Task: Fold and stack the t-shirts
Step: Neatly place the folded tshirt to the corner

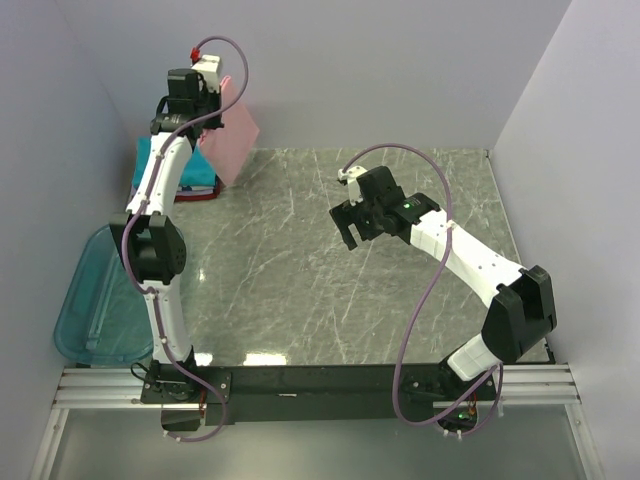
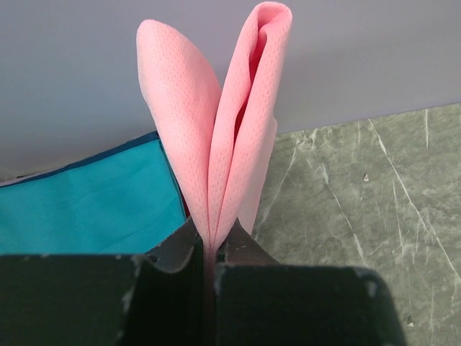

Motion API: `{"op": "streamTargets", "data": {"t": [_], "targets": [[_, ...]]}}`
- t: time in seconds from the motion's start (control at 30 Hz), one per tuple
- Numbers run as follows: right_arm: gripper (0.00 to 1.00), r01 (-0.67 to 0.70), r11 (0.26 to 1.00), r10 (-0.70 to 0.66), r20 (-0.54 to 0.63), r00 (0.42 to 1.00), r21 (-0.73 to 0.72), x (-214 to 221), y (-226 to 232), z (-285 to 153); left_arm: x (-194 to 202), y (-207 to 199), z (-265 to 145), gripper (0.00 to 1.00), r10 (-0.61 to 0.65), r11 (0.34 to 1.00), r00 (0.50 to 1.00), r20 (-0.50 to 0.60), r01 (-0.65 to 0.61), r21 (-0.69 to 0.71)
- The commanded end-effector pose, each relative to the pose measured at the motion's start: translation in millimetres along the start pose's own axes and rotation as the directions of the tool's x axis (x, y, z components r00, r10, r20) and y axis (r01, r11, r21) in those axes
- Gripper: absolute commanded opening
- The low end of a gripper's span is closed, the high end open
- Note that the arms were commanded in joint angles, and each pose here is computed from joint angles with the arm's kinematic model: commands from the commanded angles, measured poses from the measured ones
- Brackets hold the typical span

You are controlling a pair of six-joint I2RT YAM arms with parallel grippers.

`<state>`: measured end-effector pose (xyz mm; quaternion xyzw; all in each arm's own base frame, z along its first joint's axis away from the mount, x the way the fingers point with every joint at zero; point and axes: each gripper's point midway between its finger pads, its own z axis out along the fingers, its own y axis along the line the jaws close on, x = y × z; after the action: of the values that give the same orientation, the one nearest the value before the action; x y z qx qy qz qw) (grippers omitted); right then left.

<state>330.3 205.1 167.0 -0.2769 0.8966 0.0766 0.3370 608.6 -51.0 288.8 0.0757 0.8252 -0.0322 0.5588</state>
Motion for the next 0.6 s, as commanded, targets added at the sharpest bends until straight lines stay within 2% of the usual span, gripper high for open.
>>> {"op": "streamTargets", "data": {"t": [0.0,0.2,0.57], "targets": [[0.96,-0.006,1.0,0.006,0.062,0.998,0.014,-16,-4,-18,-66,7,-42,0.0,0.011,0.999,0.988,0.153,-0.006,-0.032],[0.96,-0.009,1.0,0.008,0.056,0.998,0.015,-15,-5,-17,-60,15,-45,0.0,0.009,0.999,0.989,0.147,-0.001,-0.052],[0.97,-0.014,1.0,0.013,0.058,0.998,0.016,-16,-5,-17,-74,26,-58,0.0,0.012,0.997,0.984,0.176,0.0,-0.071]]}}
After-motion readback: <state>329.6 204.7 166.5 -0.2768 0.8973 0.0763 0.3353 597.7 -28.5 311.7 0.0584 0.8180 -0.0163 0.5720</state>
